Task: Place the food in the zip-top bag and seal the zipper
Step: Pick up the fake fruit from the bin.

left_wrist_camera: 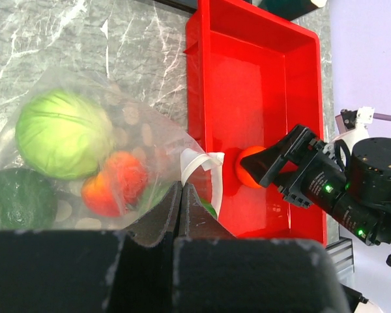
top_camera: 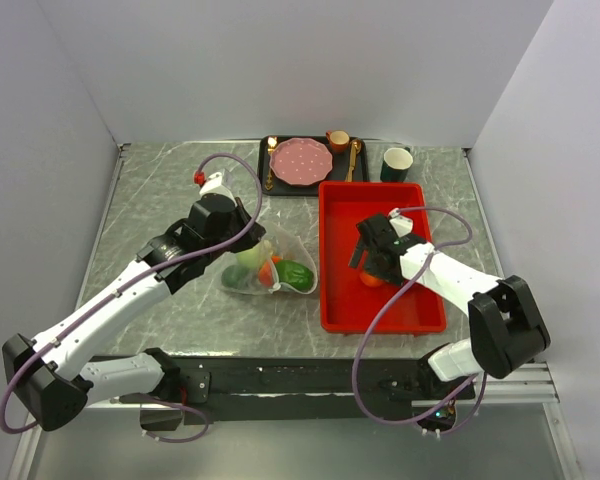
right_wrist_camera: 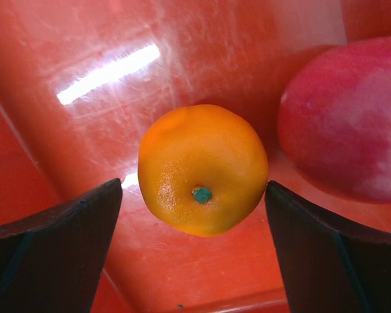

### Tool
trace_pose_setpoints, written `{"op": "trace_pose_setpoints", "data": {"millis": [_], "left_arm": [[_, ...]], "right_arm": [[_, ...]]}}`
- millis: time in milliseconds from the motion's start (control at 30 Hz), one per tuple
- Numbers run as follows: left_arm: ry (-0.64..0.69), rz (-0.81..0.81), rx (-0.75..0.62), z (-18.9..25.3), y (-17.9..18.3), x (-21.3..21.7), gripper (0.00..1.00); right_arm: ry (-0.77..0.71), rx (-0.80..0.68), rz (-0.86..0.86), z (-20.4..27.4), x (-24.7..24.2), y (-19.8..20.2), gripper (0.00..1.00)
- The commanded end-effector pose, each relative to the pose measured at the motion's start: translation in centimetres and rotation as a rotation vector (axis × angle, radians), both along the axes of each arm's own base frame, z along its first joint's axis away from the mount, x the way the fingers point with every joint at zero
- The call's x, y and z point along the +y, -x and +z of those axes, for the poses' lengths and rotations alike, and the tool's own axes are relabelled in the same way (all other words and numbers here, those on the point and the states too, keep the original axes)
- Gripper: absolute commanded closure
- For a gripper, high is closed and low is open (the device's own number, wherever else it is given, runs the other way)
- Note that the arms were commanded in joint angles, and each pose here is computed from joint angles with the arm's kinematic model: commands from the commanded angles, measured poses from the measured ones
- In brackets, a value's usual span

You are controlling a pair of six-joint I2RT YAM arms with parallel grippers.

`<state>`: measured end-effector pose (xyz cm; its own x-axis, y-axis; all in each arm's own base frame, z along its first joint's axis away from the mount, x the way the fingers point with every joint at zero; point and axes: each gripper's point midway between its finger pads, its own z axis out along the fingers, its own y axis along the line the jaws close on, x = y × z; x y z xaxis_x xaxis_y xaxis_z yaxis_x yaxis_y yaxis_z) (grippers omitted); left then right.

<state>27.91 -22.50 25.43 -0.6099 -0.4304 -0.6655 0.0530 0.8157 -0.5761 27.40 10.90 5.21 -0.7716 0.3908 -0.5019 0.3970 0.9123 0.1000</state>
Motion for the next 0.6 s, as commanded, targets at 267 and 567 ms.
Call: {"op": "trace_pose_setpoints", "data": {"millis": [267,567], "left_arm": [[0.022,-0.013,-0.035,1.1,-0.6,-0.4,0.99],[0.025,-0.019,-0.034,1.1,-0.5,-0.5,0.99]], "right_arm": [[-0.103,-0.102,-0.03,0.9,0.7,-1.9,0.25],[-0.196,-0.137,0.03,1.2,2.5,-2.1,0.47]]}}
